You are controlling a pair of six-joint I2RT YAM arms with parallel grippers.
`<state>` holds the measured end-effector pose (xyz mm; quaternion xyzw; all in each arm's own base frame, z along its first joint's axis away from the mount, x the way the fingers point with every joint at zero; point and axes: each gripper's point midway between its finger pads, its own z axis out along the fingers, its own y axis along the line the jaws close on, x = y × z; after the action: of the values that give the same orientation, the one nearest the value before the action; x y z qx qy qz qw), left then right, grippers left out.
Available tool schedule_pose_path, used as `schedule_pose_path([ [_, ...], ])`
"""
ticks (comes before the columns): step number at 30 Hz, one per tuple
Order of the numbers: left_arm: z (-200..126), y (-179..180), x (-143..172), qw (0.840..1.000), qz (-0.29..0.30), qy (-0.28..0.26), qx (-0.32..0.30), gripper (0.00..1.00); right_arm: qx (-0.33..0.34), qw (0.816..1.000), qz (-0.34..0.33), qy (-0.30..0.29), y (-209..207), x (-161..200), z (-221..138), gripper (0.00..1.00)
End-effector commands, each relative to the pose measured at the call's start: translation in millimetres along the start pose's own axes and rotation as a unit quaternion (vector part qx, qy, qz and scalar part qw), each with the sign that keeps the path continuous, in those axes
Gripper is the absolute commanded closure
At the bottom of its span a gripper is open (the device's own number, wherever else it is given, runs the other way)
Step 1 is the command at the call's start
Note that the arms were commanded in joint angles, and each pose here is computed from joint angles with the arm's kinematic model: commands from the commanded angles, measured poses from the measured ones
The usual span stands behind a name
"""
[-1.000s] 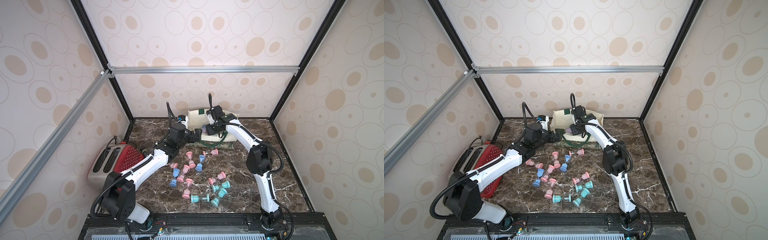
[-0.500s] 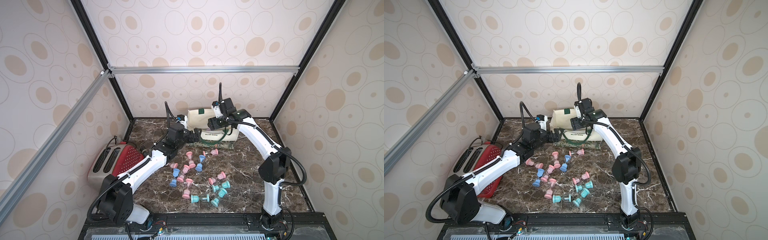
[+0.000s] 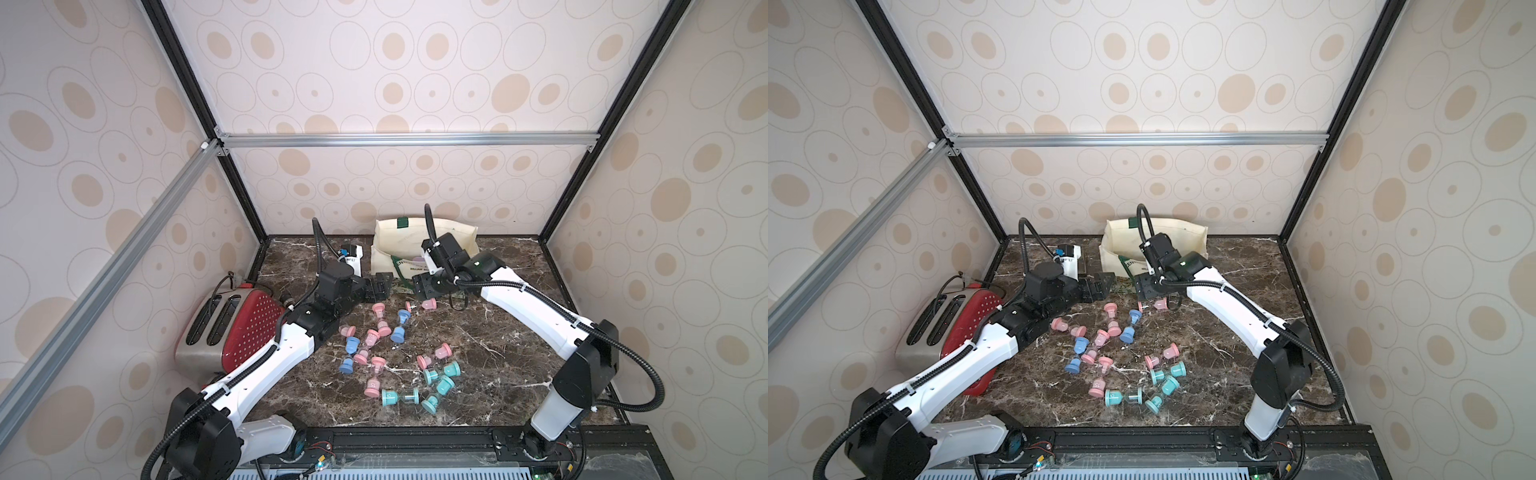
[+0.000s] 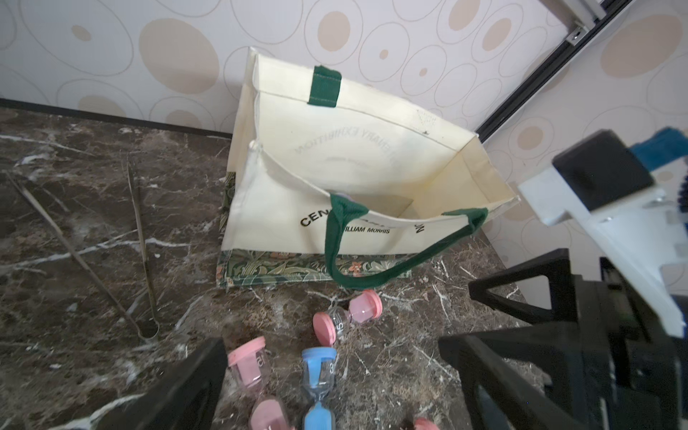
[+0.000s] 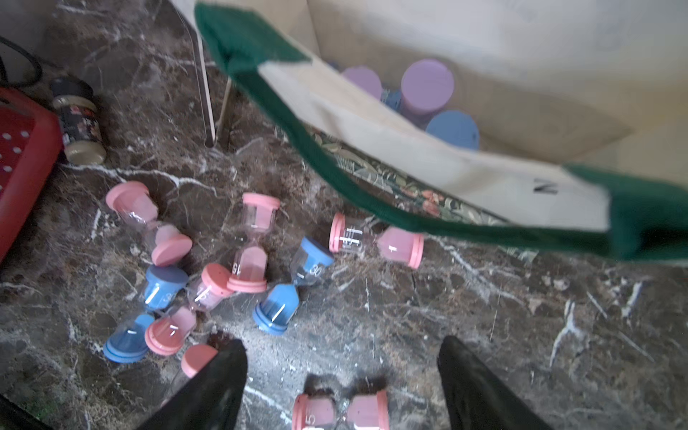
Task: Put the hourglass into the canvas bag
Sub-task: Place the hourglass in the canvas bag, then pick up the hourglass from the center of the board.
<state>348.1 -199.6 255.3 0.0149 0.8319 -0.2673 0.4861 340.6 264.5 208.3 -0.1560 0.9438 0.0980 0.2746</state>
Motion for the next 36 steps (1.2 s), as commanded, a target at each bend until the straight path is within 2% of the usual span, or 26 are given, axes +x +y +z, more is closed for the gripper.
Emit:
schedule_pose_path([
  [1, -13, 10, 10, 1.000, -0.004, 0.009, -0.012, 0.03, 0.034, 0.998, 0.045, 0.005, -2, 27, 0, 0.16],
  [7, -26, 22, 32, 0.999, -0.014, 0.022, -0.022, 0.03, 0.025, 0.996, 0.060, 0.055, 22, 81, 36, 0.15],
  [14, -34, 35, 54, 0.999, -0.037, 0.028, -0.028, 0.02, -0.007, 0.992, 0.089, 0.086, 47, 118, 77, 0.15],
  [22, -40, 43, 63, 0.998, -0.056, 0.015, -0.033, 0.03, 0.004, 0.992, 0.101, 0.080, 51, 117, 104, 0.15],
  [36, -38, 49, 68, 0.997, -0.053, 0.017, -0.046, 0.02, 0.015, 0.992, 0.098, 0.074, 60, 104, 131, 0.16],
])
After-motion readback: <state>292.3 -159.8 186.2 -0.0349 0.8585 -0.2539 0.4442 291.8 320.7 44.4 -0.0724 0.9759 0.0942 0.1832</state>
